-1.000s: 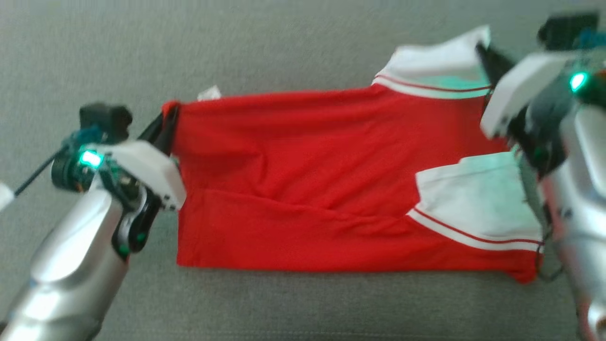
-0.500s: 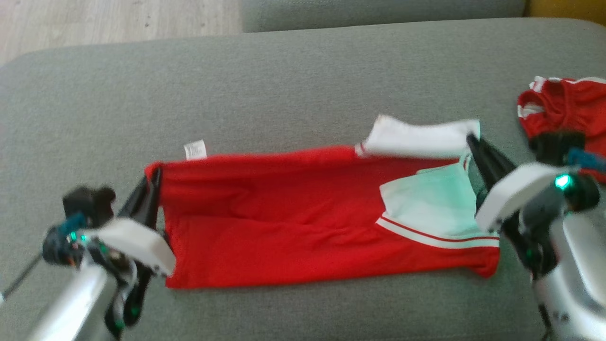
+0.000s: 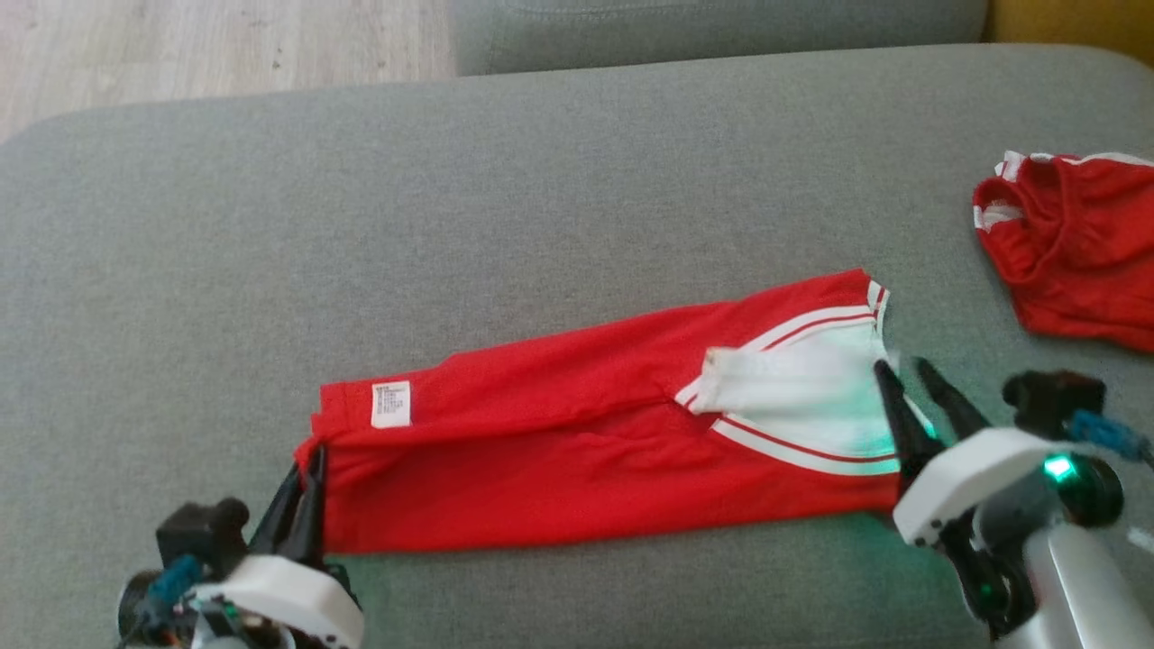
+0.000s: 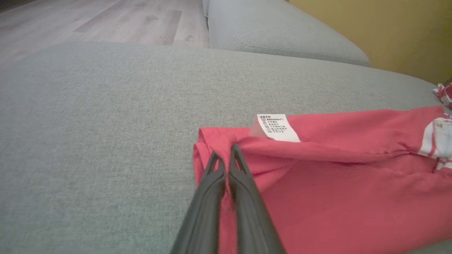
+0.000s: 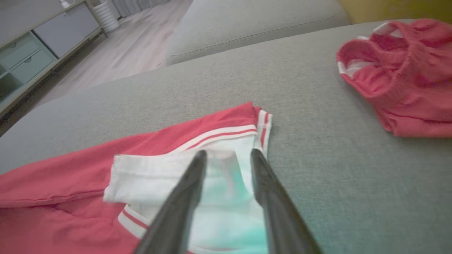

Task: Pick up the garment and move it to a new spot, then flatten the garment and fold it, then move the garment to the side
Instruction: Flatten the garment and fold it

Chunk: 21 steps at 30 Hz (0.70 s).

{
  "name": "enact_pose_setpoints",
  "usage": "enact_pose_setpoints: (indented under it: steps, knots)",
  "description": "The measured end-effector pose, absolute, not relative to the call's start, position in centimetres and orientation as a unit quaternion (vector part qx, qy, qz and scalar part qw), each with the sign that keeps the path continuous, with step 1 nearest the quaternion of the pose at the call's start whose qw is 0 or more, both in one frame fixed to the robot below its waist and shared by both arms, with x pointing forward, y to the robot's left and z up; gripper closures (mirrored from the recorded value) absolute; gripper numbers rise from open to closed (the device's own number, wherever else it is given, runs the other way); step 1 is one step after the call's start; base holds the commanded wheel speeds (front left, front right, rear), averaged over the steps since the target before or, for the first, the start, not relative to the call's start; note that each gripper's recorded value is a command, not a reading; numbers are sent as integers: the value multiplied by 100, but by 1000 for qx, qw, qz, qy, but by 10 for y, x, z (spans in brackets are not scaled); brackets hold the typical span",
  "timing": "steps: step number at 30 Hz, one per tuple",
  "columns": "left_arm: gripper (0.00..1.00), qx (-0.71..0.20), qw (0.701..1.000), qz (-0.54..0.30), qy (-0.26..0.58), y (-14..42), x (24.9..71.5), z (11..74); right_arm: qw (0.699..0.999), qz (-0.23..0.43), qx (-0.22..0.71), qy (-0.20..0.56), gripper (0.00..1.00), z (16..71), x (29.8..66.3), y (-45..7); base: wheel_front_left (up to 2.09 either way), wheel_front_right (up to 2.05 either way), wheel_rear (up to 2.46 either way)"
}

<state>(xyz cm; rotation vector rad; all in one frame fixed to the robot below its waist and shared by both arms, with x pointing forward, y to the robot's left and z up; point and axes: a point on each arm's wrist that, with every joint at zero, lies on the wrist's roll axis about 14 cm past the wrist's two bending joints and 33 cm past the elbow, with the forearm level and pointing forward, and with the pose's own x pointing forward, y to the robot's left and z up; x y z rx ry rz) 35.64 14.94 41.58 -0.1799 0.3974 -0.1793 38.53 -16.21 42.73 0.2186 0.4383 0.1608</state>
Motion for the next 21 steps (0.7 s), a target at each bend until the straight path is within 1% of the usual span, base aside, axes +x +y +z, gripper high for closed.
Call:
enact_pose_setpoints:
  steps: [9, 12, 17, 21]
  knots:
    - [0, -98, 977, -51, 184, 158, 331, 413, 968, 22, 119, 222, 0, 414, 354, -193, 0, 0, 0]
    - [0, -100, 979, -30, 174, 166, 324, 416, 967, 13, 123, 222, 0, 414, 347, -197, 0, 0, 0]
    - [0, -102, 984, 3, 145, 179, 319, 431, 971, 16, 116, 211, 0, 424, 355, -196, 0, 0, 0]
    - [0, -100, 988, 23, 116, 187, 319, 447, 967, 31, 107, 228, 0, 423, 368, -187, 0, 0, 0]
